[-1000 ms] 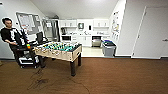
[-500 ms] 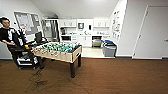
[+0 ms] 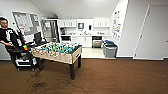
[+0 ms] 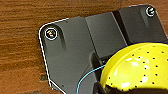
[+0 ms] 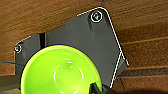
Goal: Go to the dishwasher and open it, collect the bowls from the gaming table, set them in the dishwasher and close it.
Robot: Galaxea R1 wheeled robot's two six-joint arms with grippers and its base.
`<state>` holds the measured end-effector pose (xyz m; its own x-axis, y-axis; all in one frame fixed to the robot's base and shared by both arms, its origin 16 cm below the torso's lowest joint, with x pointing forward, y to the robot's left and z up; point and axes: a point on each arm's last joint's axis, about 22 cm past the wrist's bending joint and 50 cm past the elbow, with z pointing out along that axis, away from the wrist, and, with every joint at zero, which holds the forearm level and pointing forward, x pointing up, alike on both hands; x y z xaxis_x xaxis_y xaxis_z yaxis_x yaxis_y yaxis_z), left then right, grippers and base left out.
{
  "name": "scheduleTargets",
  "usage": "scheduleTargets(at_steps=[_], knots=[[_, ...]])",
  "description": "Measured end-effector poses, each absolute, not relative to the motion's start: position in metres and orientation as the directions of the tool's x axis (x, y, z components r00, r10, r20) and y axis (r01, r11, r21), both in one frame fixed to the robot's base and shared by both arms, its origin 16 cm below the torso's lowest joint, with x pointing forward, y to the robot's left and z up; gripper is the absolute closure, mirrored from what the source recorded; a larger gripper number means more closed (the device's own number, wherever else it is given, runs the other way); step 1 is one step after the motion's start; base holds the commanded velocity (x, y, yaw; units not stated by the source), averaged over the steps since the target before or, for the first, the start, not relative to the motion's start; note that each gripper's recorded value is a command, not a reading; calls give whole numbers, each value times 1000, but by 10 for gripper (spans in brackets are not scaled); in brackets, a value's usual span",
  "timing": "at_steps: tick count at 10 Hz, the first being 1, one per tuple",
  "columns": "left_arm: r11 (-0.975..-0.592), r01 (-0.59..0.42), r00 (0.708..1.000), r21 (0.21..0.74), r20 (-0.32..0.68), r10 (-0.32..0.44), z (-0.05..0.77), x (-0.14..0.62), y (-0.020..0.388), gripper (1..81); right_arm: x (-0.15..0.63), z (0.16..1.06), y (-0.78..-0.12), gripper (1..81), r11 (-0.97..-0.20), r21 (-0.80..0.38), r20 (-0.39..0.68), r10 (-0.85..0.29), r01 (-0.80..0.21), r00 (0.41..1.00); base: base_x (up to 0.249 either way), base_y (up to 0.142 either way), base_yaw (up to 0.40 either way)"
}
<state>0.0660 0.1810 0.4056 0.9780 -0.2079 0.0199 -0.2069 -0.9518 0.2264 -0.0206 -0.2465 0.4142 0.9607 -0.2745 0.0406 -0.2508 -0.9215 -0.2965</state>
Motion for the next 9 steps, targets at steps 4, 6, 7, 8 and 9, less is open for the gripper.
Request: scheduleTargets(at_steps=[4,6,7,8,9], knots=[[-953,-206,978,224,16,-208,405,64,184,811,-22,414,-242,811,-920,-301,38,-275,-251,961,101,-81,0],[-952,-207,978,226,22,-208,406,68,181,811,-17,414,-248,811,-922,-295,46,-275,-250,960,99,-85,0],[-952,-207,978,227,19,-208,406,66,181,811,-20,414,-248,811,-922,-294,41,-274,-251,961,99,-74,0],[-952,-207,978,227,18,-208,406,65,181,811,-23,414,-246,811,-922,-295,36,-274,-252,961,99,0,0],[-952,-207,978,226,20,-208,406,67,181,811,-22,414,-247,811,-922,-295,38,-274,-251,961,99,0,0]])
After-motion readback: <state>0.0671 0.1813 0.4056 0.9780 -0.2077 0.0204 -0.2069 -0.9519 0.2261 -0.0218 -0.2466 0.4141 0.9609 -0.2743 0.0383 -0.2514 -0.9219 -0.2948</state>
